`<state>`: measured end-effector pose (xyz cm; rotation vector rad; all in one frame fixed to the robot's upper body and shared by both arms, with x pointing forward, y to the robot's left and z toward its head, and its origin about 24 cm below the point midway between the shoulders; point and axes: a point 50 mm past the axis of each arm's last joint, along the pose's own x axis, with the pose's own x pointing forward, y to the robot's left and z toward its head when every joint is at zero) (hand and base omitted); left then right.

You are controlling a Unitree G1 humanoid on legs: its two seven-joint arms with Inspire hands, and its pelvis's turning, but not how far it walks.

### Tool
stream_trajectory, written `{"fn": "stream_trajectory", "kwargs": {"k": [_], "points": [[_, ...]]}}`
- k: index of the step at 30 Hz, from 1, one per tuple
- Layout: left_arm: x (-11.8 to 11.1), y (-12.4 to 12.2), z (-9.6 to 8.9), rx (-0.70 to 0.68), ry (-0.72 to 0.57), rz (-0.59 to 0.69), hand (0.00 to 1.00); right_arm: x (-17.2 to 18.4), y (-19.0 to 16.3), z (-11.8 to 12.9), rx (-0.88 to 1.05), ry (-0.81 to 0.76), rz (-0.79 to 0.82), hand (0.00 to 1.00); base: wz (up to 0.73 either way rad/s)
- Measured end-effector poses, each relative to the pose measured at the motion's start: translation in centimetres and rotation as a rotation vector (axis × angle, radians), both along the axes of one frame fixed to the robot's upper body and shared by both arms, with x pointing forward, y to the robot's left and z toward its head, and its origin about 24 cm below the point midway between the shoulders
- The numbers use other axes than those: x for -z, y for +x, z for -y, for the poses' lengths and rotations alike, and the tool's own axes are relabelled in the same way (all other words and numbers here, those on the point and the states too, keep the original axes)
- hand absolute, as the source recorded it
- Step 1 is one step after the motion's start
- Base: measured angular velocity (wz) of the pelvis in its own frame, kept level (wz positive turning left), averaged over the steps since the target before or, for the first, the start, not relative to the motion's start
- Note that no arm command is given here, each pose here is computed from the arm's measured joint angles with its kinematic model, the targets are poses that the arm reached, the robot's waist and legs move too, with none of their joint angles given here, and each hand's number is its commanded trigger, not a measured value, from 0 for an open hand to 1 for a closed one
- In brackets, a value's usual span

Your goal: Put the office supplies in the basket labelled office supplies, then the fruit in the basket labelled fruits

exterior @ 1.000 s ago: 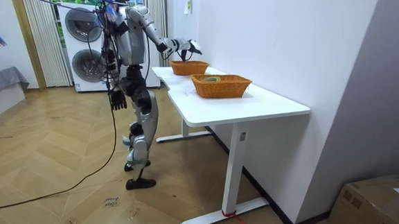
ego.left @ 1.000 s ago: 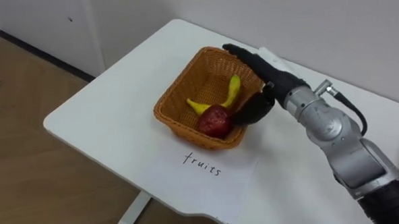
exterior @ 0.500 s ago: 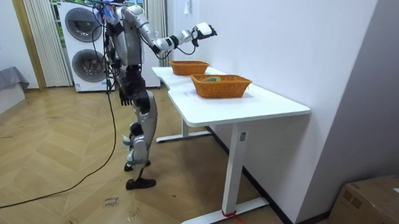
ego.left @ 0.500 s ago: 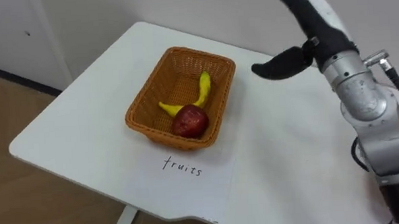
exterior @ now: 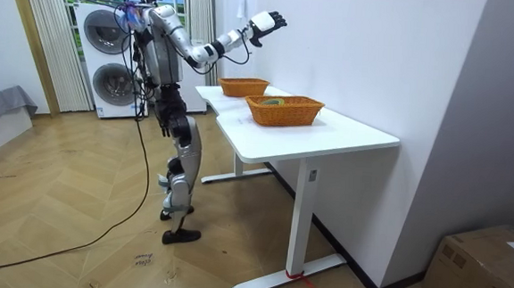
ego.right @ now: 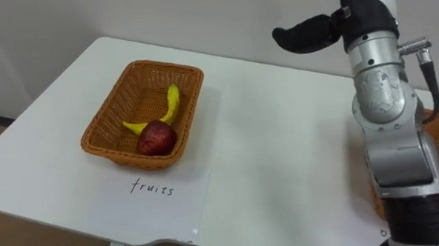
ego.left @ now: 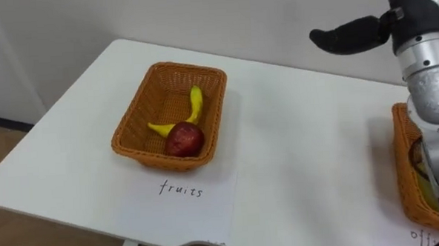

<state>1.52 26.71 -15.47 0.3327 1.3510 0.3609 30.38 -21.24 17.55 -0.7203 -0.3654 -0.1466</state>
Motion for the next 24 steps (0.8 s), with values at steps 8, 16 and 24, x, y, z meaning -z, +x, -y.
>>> {"fn": "stream_trajectory", "kwargs": {"k": [8,16,24], "points": [[0.1,-0.2,0.4,-0.002,-0.024,-0.003,0.0,-0.9,-0.4,1.2,0.059,0.03,0.07,0.0,-0.04],[0.2,-1.6,0.6,-0.009,-0.027,-0.011,0.0,-0.2,-2.4,4.8,0.224,0.116,0.169,0.0,-0.05],[0.1,-1.7,0.5,-0.023,-0.025,0.016,0.0,1.3,-5.7,9.0,0.408,0.332,0.223,0.0,-0.19]]}}
